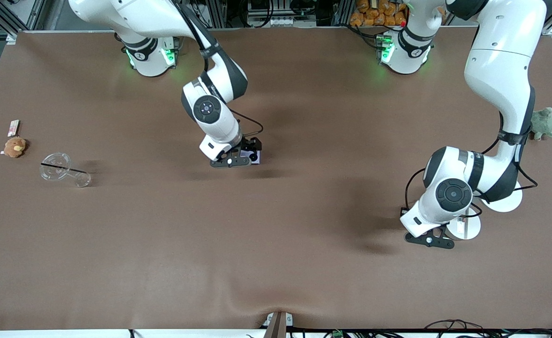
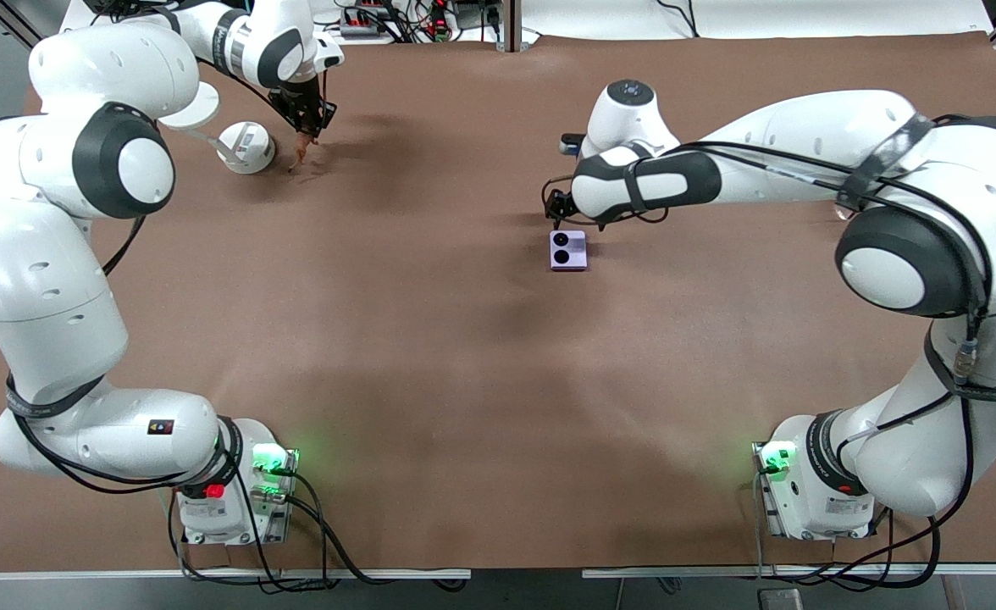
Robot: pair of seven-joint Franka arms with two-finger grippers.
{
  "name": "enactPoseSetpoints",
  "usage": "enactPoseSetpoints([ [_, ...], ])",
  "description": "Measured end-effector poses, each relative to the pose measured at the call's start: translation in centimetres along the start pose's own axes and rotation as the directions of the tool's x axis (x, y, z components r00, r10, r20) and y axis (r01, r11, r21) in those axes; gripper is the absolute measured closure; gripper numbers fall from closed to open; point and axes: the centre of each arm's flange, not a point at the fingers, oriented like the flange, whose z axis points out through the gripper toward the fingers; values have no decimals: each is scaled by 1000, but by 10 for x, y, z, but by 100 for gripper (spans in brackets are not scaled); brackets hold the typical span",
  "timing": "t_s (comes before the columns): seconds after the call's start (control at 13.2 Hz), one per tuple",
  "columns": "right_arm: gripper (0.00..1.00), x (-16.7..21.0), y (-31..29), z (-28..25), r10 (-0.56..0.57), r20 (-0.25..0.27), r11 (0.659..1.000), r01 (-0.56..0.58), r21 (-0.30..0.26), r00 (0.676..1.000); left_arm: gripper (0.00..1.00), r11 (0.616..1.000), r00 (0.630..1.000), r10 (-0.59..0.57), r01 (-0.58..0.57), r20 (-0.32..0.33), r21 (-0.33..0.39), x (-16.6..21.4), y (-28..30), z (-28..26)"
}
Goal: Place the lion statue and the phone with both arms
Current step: 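Carry the lion toward the lamp while the right gripper grasps the phone, then set the lion beside the lamp while the right gripper lifts the phone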
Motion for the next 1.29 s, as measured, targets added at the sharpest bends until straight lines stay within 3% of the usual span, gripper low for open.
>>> enactPoseSetpoints([
  [0.45,0,-9,-7,23,43,11,999,-43,-16,999,63,999,998,-47,47,28,-5,-2,-6,25],
  [0.53,0,-9,-7,25,45,7,999,-45,-15,999,57,999,998,-47,47,29,-5,-2,-6,26],
  [0.91,0,-13,-12,38,53,-8,999,-53,-11,999,4,999,999,-52,52,5,-9,3,-7,20],
  [1.29,0,-17,-16,45,57,-8,998,-57,-13,998,0,989,990,-124,118,-68,-85,12,-16,-40],
])
